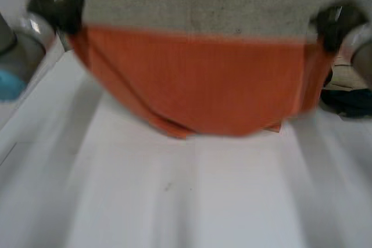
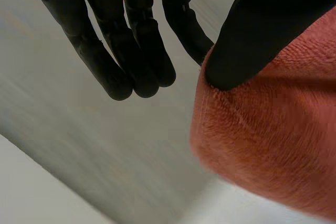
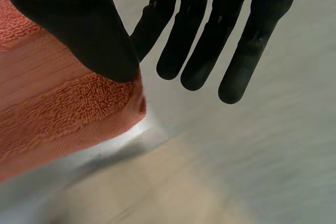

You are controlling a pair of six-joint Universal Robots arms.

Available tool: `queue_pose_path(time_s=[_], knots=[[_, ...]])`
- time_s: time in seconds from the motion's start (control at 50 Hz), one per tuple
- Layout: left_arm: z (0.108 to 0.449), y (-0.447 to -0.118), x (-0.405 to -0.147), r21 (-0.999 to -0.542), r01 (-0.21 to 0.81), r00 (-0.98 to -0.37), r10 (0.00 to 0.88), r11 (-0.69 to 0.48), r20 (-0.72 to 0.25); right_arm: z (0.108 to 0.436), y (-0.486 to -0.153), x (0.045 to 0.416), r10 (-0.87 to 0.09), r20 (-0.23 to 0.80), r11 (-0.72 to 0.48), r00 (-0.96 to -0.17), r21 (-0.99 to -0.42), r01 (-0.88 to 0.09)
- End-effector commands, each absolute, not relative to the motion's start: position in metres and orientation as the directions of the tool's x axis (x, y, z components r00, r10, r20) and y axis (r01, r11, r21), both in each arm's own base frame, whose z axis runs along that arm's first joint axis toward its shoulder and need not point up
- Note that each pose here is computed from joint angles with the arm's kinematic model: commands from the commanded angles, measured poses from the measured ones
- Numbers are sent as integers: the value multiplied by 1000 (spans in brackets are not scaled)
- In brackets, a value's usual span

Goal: Fold the laundry.

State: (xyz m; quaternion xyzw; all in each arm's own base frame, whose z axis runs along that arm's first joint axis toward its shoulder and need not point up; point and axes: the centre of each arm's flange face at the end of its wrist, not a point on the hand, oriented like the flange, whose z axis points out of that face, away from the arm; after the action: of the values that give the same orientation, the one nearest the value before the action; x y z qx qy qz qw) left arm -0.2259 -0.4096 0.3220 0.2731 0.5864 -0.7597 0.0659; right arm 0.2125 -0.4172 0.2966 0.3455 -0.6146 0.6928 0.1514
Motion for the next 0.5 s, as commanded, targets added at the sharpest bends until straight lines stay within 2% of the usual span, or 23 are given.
queue_pose_path(time_s=[0.02, 0.06, 0.12, 0.14, 0.2, 0.22, 0.28, 0.36, 0.38, 0.42, 0.44, 0.5], knots=[[461, -395, -244, -622, 145, -953, 60, -769, -296, 429, -425, 222, 85, 368, -731, -926, -608, -309], [464, -394, -243, -620, 144, -957, 52, -772, -287, 437, -423, 222, 86, 343, -763, -935, -581, -283], [454, -399, -236, -674, 159, -961, 43, -721, -272, 436, -423, 226, 71, 349, -764, -934, -583, -276], [442, -405, -229, -718, 178, -964, 28, -673, -265, 433, -423, 227, 62, 354, -759, -933, -591, -274], [420, -414, -215, -780, 209, -965, 5, -590, -263, 417, -426, 232, 17, 385, -725, -923, -630, -276], [403, -420, -207, -815, 224, -965, -4, -535, -262, 406, -427, 232, -5, 398, -703, -917, -654, -280], [378, -423, -199, -853, 240, -963, -4, -463, -269, 386, -430, 229, -37, 415, -661, -909, -692, -289], [330, -423, -196, -897, 268, -950, 59, -352, -307, 342, -430, 226, -143, 436, -563, -889, -774, -289], [309, -421, -198, -910, 273, -942, 104, -312, -319, 322, -427, 227, -201, 434, -516, -878, -809, -282], [286, -417, -200, -922, 279, -931, 159, -268, -328, 299, -422, 229, -260, 435, -462, -862, -840, -285], [263, -411, -202, -931, 287, -919, 209, -224, -334, 274, -415, 229, -318, 431, -396, -844, -869, -295], [229, -403, -203, -936, 314, -897, 273, -162, -348, 239, -402, 230, -396, 417, -298, -818, -901, -315]])
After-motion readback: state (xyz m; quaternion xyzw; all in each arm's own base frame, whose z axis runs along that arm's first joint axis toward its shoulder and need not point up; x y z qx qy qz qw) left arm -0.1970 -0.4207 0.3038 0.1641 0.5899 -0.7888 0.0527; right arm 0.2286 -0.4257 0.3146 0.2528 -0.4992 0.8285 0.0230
